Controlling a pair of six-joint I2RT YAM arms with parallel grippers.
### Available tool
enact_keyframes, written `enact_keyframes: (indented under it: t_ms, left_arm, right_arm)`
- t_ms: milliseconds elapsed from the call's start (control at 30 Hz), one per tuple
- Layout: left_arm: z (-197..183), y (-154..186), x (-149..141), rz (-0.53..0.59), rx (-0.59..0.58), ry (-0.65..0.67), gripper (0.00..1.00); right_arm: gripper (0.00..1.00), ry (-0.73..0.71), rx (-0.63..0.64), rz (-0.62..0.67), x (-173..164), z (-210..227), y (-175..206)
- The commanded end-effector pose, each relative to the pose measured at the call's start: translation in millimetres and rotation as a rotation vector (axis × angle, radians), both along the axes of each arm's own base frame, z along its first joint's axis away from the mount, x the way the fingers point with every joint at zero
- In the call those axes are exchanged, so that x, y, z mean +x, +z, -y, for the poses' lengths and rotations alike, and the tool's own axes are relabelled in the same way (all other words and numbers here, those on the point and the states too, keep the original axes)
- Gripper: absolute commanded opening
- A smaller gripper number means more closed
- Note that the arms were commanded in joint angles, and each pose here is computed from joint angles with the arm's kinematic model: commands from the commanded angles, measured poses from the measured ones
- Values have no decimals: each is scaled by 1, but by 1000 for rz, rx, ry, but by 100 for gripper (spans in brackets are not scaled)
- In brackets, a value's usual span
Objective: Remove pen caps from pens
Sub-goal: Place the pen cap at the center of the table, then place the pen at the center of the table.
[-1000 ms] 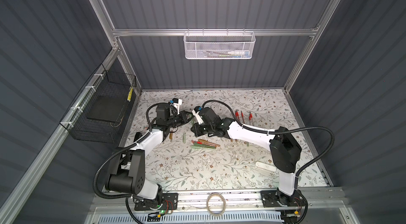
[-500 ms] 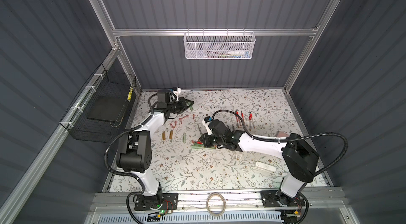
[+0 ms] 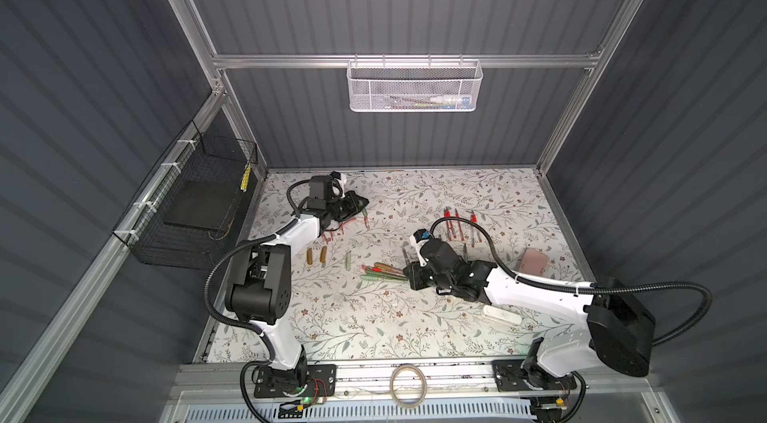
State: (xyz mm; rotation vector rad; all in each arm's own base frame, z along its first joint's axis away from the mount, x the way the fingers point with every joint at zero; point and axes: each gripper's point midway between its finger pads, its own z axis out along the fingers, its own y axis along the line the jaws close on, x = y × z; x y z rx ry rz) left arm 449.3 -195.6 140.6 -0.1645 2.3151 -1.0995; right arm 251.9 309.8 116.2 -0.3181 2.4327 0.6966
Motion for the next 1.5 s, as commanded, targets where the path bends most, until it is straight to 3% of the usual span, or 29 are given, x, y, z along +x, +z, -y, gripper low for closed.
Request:
enact_keyframes:
  t_ms: [0, 400, 800, 1000, 1267, 1467]
  left_arm:
    - [3, -27, -10, -30, 42, -13, 0]
    - [22, -92, -42, -137, 138, -53, 1]
    - [23, -116, -49, -161, 194, -82, 15]
    - [20, -111, -51, -153, 219, -85, 34]
    - [17, -96, -54, -124, 220, -74, 38]
    - [13, -49, -49, 0, 236, -71, 49]
  right_arm:
    - [0, -59, -63, -37, 10, 22, -11]
    - [0, -119, -119, -102, 57, 41, -23]
    - [0, -122, -179, -155, 95, 39, -56]
    - [3, -125, -238, -190, 106, 40, -83]
    - [5, -147, -271, -207, 106, 47, -99]
    - [12, -153, -292, -224, 106, 49, -108]
